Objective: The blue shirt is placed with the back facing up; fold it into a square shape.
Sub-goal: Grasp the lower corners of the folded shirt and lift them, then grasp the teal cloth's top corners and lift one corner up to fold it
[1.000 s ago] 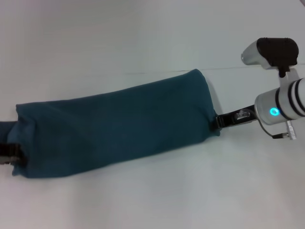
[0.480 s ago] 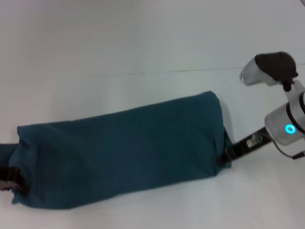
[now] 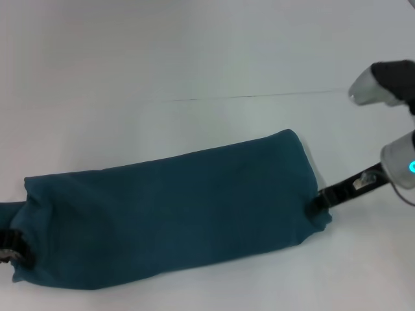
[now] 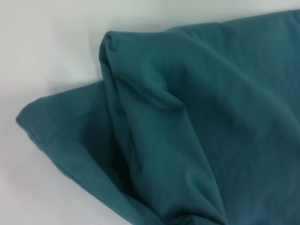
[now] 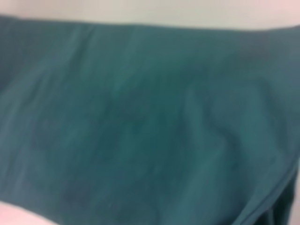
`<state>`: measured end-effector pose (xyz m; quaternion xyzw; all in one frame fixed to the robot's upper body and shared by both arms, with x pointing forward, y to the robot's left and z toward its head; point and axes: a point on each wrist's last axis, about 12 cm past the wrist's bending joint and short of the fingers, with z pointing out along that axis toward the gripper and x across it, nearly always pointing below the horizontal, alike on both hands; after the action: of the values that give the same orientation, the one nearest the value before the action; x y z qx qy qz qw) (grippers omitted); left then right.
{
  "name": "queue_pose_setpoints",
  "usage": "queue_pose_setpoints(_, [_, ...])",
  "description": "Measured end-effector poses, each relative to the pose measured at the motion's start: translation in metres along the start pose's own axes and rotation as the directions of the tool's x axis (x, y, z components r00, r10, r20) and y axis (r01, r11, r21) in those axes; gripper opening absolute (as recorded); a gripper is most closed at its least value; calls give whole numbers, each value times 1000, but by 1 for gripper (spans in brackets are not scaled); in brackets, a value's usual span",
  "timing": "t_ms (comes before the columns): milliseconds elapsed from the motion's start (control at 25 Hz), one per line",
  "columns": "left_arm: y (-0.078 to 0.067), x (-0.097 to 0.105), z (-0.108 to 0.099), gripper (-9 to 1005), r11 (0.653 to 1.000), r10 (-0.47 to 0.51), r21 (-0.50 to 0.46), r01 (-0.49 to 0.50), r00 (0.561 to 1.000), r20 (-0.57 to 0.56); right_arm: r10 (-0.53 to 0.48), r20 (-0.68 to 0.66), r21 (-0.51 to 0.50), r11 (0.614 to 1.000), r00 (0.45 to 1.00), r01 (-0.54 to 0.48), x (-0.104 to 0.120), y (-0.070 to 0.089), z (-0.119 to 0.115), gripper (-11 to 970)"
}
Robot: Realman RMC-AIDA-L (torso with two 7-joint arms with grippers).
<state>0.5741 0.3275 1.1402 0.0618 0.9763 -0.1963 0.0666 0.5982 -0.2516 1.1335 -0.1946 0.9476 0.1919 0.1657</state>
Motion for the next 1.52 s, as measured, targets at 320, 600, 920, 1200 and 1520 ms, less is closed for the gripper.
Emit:
queue_pose_setpoints(320, [3, -2, -7, 111, 1000, -7, 16, 7, 1000, 16, 4, 125, 24, 1000, 992, -7, -7, -16, -43, 357])
queue_pose_setpoints(600, [-3, -6, -23, 112, 994, 1, 105, -4, 999, 32, -68, 302, -46, 995, 951, 86, -10, -10, -61, 517])
queue_pose_setpoints(920, [-13, -19, -48, 111, 973, 4, 229, -28, 995, 103, -85, 577, -212, 945, 812, 250, 3, -2, -22, 602])
queue_pose_setpoints(1200, [-27, -37, -64, 112, 955, 24, 287, -69, 987, 159, -174, 709, -122, 924, 683, 362, 26, -5, 38, 206])
queue_pose_setpoints(1520, [-51, -61, -83, 112, 901, 25, 413, -129, 968, 248, -317, 713, -19, 883, 626, 469, 31, 19, 84, -2])
